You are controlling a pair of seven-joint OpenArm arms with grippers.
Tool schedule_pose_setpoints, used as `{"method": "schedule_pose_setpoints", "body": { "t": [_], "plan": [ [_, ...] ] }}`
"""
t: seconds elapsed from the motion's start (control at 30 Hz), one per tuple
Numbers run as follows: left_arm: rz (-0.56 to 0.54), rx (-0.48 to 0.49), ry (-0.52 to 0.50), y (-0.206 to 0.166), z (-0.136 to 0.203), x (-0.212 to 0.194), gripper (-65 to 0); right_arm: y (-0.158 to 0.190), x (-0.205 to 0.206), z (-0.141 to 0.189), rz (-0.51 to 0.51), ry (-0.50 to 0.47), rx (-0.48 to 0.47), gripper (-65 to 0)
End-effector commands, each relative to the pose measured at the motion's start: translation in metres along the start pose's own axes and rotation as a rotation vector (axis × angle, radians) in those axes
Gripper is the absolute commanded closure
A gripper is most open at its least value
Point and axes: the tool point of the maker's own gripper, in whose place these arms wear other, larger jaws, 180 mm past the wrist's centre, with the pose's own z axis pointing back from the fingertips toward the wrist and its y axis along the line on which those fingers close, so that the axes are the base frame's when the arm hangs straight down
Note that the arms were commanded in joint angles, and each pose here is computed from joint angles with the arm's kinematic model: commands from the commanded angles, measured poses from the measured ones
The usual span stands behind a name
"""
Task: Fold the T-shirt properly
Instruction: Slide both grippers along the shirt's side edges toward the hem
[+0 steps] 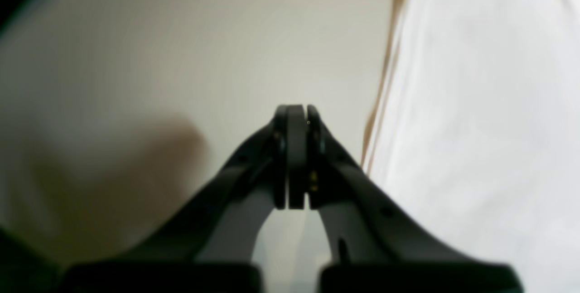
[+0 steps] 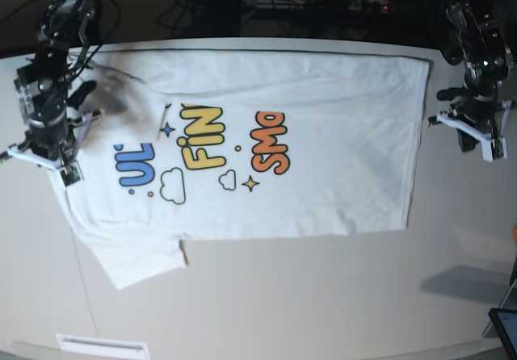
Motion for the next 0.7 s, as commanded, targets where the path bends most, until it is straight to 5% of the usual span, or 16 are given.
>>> {"method": "schedule_pose_setpoints", "body": {
  "t": [0.0, 0.23, 0.4, 0.53, 0.67],
  "plan": [
    [-0.026, 0.031, -0.064, 0.007, 0.001, 0.024, 0.0, -0.013, 0.017, -0.003, 0.000, -0.047, -0.025, -1.7],
    [-0.104, 0.117, -0.105, 0.009, -0.036, 0.066, 0.0, -0.026, 0.067, -0.048, -0.028, -0.095, 0.031, -12.9],
    [-0.165, 0.096, -0.039, -0.012, -0.079, 0.068, 0.0, -0.027, 0.084, -0.085, -0.050, -0.071, 0.109, -14.4],
    [-0.109, 0.085, -0.014, -0.016, -0.102, 0.076, 0.0, -0.032, 0.089, -0.111, -0.070, -0.032, 0.165, -15.8],
    [-0.081, 0.083, -0.038, -0.013, -0.115, 0.082, -7.1, -0.041, 0.081, -0.128, -0.115, -0.011, 0.233, -31.5]
  ]
}}
